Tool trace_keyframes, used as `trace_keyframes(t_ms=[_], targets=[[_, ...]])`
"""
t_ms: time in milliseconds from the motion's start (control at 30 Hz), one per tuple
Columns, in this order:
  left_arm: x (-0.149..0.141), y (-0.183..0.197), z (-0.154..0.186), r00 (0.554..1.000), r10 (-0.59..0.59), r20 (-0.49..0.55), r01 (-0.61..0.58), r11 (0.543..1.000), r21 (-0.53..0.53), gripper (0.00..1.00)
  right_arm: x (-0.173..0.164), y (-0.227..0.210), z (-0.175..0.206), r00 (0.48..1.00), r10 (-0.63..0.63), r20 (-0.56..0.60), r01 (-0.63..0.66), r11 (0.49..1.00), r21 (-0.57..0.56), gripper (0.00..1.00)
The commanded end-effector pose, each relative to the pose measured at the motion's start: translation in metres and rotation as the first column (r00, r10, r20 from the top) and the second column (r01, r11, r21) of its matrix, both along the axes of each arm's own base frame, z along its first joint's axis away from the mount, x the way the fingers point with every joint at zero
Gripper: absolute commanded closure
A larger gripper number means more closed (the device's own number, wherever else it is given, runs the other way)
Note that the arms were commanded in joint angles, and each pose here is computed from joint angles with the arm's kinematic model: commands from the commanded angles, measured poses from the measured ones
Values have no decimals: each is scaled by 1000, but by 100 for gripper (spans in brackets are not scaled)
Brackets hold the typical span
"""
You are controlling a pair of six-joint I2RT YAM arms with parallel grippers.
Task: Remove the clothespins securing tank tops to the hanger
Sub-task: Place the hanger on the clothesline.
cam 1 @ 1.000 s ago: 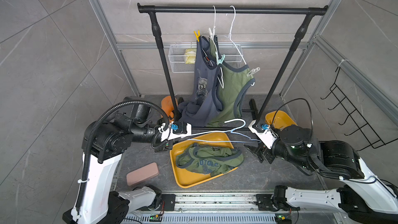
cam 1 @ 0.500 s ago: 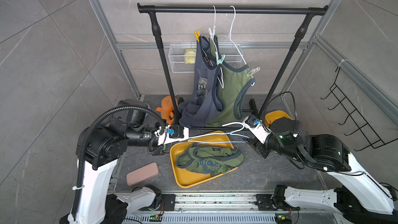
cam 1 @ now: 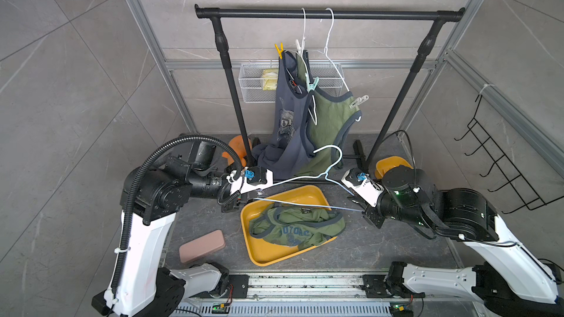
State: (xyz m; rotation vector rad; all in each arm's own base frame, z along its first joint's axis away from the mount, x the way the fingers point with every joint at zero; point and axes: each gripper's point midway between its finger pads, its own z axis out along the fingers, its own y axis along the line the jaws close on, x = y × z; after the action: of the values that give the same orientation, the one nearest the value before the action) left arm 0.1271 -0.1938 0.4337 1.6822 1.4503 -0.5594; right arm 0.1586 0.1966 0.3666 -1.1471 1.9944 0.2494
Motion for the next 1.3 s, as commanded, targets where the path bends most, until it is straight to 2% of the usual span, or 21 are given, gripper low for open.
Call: trace_keyframes(t_ms=[0, 33, 67, 133, 267, 333, 400, 500, 567, 667, 767, 867, 967, 1133, 1267], targets=[[-25, 8, -5, 991, 2, -136, 0, 1000, 11, 80, -1, 3, 8, 1000, 3, -10, -3, 999, 38, 100], [-22, 7, -4, 991, 9, -132, -8, 1000, 8, 75, -2, 3, 8, 1000, 4, -10, -3, 999, 40, 100], [-19, 6, -3, 992, 22, -126, -21, 1000, 6, 59, -2, 3, 8, 1000, 2, -8, -1, 999, 40, 100], [-13, 7, -2, 992, 48, -118, -46, 999, 12, 36, -1, 0, 9, 1000, -9, -2, 9, 999, 39, 100], [6, 12, 7, 987, 151, -48, -151, 988, 13, 12, 3, -9, 11, 998, -62, 10, 61, 998, 35, 100], [9, 22, 25, 978, 204, 42, -204, 979, -6, 9, 5, -16, 12, 995, -102, 9, 102, 994, 34, 100], [9, 34, 53, 953, 266, 145, -258, 964, -69, 6, 7, -24, 12, 989, -150, 5, 150, 988, 31, 100], [-6, 43, 84, 932, 295, 213, -263, 950, -166, 6, 6, -40, 18, 973, -230, -9, 230, 972, 42, 100], [-6, 46, 95, 917, 338, 209, -292, 930, -222, 6, -1, -49, 34, 969, -245, -25, 247, 964, 100, 100], [7, 45, 91, 907, 386, 167, -343, 908, -240, 6, -10, -58, 71, 970, -243, -10, 238, 941, 241, 100], [15, 38, 69, 920, 372, 124, -346, 919, -186, 6, -20, -59, 105, 980, -200, 12, 182, 911, 370, 100], [15, 35, 52, 931, 352, 92, -337, 930, -151, 6, -28, -53, 130, 989, -141, 37, 110, 887, 449, 100], [12, 31, 40, 945, 324, 49, -315, 939, -136, 6, -19, -57, 150, 977, -198, 76, 139, 869, 476, 100], [11, 27, 31, 952, 305, 17, -300, 945, -126, 6, 2, -78, 186, 919, -374, 126, 249, 797, 550, 100], [12, 20, 25, 956, 290, -30, -292, 948, -129, 6, 26, -122, 193, 761, -628, 164, 476, 712, 517, 100]])
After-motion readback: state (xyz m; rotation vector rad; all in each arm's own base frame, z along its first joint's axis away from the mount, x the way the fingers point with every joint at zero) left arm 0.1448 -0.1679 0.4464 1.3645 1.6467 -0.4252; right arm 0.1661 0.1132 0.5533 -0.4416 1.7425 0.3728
